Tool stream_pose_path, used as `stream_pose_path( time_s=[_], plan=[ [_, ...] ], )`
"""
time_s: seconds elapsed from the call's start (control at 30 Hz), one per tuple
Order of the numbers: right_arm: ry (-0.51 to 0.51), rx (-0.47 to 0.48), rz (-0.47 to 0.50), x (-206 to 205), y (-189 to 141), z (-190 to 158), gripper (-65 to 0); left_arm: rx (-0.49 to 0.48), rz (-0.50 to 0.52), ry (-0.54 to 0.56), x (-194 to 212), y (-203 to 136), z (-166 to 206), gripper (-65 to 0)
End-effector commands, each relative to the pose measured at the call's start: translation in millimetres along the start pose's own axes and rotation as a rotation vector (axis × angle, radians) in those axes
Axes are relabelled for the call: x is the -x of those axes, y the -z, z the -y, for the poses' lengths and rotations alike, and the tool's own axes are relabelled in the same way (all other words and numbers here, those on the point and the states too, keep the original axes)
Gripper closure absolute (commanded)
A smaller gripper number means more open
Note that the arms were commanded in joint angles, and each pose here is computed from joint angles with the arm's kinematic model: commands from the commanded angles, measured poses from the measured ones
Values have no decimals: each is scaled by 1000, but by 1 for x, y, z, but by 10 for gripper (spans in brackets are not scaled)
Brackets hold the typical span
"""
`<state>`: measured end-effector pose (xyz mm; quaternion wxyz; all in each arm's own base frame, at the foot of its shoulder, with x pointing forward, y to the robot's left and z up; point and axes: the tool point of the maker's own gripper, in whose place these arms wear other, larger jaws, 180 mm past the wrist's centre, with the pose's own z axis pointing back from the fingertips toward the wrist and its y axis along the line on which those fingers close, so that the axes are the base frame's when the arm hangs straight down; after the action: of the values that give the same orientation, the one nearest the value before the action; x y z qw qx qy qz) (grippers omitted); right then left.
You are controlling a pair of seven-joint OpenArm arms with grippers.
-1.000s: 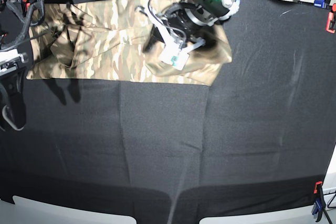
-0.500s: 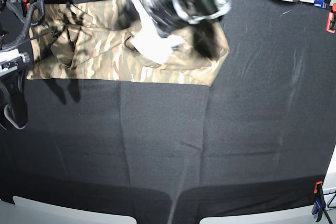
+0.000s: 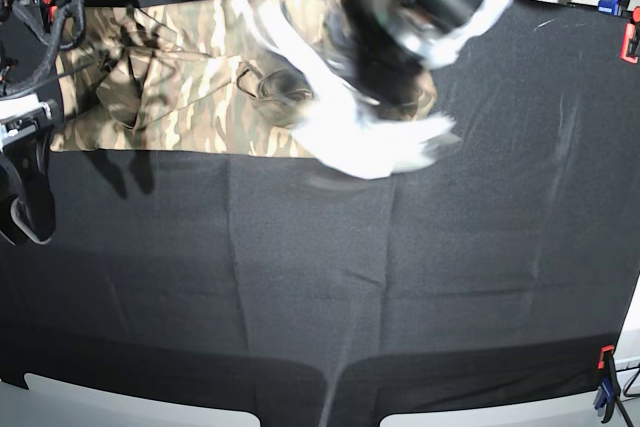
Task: Layout the t-shirt on the table in an organized manner, then fold the t-shirt properly
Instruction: 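Lower the folded end onto the strip's middle with the left gripper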
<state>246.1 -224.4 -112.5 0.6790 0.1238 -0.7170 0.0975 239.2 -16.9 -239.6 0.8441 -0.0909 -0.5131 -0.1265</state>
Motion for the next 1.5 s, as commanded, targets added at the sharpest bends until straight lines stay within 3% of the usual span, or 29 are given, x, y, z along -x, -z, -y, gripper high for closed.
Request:
stream_pose_path(
  time_s=[0.0,0.07,0.33,0.57,0.83,0.93,1.17,1.47],
  plan=[
    [-25,-26,49,-13,0,-5,-227,-40,57,-21,-14,-5,-7,-400],
    [-25,-25,48,-13,0,-5,-227,-55,4,-63,-1,-5,-10,-400],
    [-37,-10,31,-10,0,-3,-227,74,-60,-159,13,-6,15,-400],
    [-37,-10,31,-10,0,-3,-226,-23,-217,-47,70,5,9,-400],
    [-38,-9,30,-10,0,-3,-227,-17,-167,-44,66,5,14,-398],
    [-41,-5,26,-9,0,-2,-227,-24,-161,-26,64,4,14,-350],
    [-42,-5,26,-9,0,-2,-227,-21,-140,-34,60,5,16,-125],
    [-48,4,16,-7,0,0,-227,-22,-130,-34,58,5,16,-122]
  ],
)
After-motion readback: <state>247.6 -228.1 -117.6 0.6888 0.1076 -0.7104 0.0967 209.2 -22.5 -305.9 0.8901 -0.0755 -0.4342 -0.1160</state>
